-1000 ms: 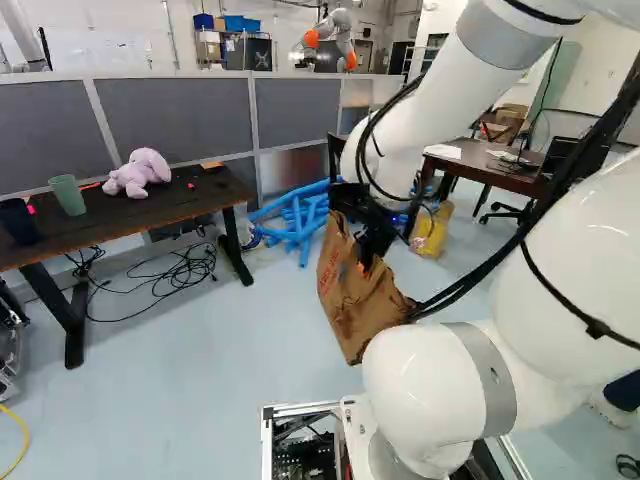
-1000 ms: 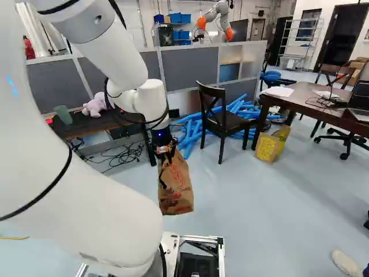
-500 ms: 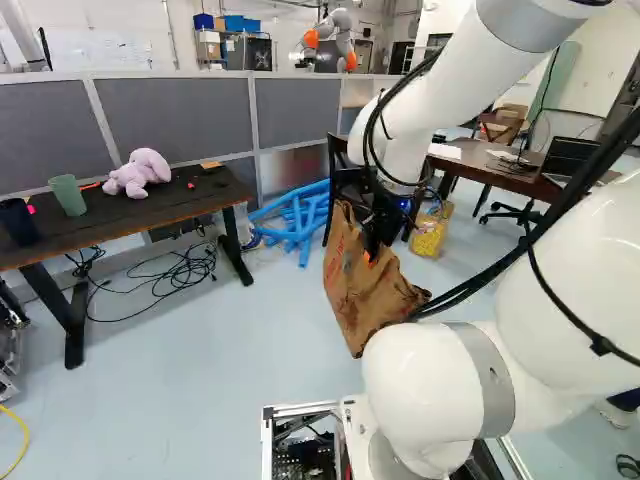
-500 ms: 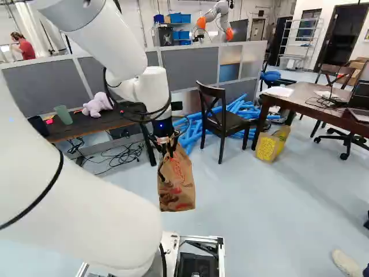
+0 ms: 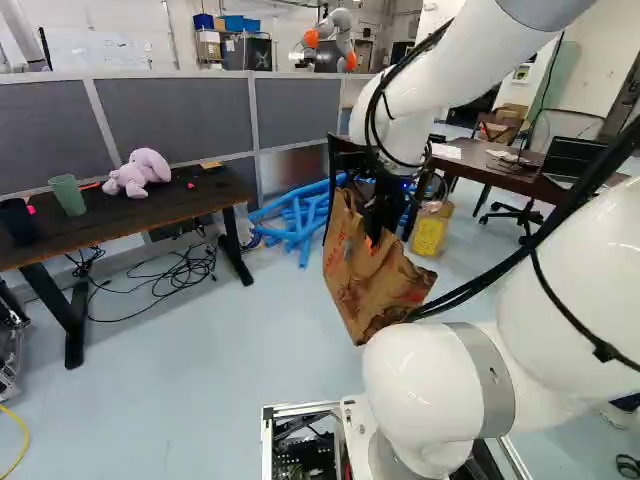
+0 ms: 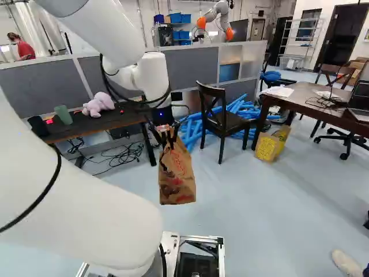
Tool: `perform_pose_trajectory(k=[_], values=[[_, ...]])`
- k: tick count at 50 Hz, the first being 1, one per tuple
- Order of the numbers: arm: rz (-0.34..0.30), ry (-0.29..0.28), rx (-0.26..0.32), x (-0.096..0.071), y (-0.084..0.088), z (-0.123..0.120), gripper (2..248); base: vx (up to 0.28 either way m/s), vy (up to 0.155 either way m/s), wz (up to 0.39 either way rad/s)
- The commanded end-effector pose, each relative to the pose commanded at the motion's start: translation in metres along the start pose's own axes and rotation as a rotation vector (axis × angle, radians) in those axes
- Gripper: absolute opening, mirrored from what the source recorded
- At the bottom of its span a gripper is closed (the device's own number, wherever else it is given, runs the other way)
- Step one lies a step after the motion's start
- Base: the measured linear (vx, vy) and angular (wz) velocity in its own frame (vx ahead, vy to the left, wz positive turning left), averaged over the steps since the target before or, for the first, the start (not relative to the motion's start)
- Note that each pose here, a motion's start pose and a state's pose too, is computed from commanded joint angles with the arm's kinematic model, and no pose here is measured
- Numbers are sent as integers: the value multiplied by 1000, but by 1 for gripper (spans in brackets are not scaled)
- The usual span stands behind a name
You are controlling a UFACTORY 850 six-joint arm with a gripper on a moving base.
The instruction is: Pick up the bag on the ground and place it on the table
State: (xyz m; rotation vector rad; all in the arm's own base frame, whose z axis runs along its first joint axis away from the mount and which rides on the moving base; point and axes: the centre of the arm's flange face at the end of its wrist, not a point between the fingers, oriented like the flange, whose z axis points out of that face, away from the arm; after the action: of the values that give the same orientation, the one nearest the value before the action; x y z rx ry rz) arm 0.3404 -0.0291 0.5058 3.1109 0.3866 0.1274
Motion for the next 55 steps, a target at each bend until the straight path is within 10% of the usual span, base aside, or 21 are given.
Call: perform_pose_trajectory(k=[55], values=[[-2, 66, 7, 30, 1, -79, 25, 0, 0, 0]])
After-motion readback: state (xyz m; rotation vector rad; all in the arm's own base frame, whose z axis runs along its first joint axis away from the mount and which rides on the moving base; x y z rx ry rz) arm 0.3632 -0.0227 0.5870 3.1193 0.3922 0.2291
